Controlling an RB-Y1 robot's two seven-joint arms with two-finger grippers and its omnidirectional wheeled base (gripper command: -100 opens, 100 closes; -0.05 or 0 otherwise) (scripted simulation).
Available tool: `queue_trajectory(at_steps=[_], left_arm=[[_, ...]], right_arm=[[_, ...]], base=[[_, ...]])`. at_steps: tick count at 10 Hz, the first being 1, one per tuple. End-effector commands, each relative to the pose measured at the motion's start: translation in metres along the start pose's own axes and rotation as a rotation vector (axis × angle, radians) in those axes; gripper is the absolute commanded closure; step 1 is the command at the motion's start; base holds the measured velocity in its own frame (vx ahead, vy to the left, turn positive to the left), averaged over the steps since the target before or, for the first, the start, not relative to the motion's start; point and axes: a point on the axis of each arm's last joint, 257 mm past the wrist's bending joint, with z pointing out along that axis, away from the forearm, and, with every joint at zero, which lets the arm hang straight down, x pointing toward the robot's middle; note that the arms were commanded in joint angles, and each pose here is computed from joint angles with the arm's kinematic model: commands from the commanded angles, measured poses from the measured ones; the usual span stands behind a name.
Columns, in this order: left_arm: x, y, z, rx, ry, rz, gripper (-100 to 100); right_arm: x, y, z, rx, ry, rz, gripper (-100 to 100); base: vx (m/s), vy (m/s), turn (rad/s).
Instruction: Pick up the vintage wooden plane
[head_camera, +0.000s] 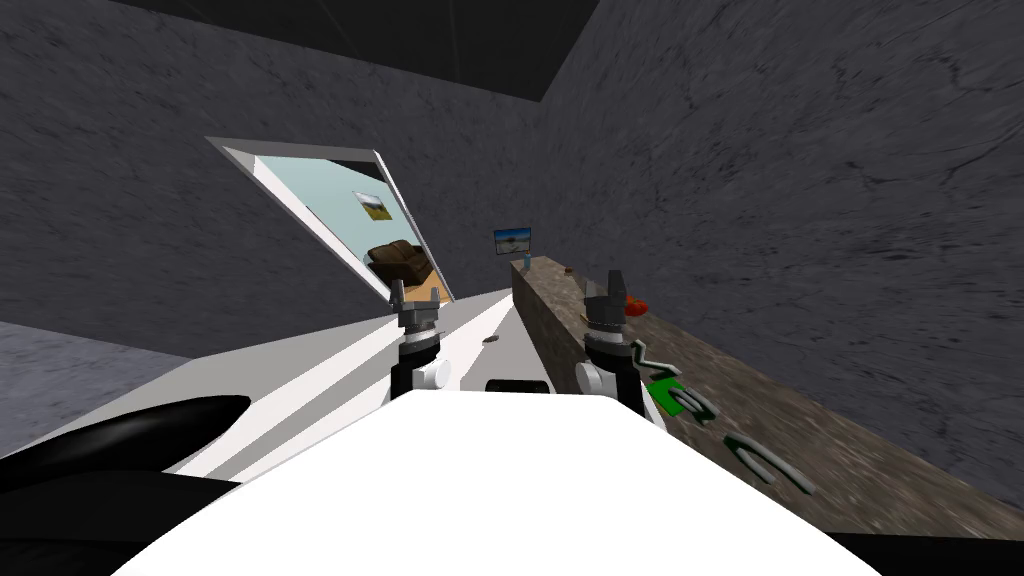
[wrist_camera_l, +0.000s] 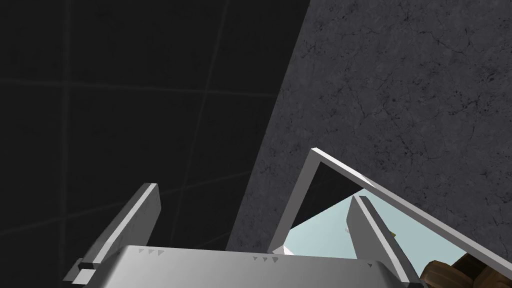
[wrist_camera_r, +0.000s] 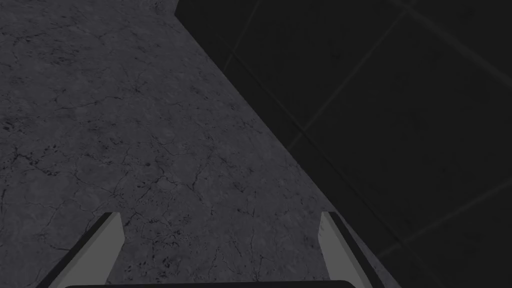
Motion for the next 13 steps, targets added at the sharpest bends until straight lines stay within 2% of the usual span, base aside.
queue_trajectory(at_steps=[1,6,7,9,10,12,13], left_arm=[[0.0,0.0,0.0,0.0,0.0,0.0,0],[0.0,0.0,0.0,0.0,0.0,0.0,0],[0.0,0.0,0.0,0.0,0.0,0.0,0],[0.0,0.0,0.0,0.0,0.0,0.0,0],[0.0,0.0,0.0,0.0,0.0,0.0,0],[0.0,0.0,0.0,0.0,0.0,0.0,0],[0.0,0.0,0.0,0.0,0.0,0.0,0]], right_arm=[[0.005,-0.005,0.002,0.006,0.031,-0.001,-100],[0.026,-0.044,0.018,0.067,0.142,0.021,-100],[0.027,-0.043,0.019,0.064,0.142,0.021,-100],[0.033,-0.07,0.027,0.118,0.178,0.036,-100],[0.034,-0.067,0.032,0.105,0.179,0.039,-100],[0.038,-0.097,0.041,0.169,0.204,0.055,-100],[0.04,-0.094,0.047,0.157,0.206,0.058,-100]], base=[[-0.003,-0.002,0.01],[-0.015,-0.007,0.03],[-0.017,-0.004,0.012],[-0.019,-0.007,0.033],[-0.019,-0.01,0.016],[-0.022,-0.012,0.034],[-0.021,-0.016,0.015]])
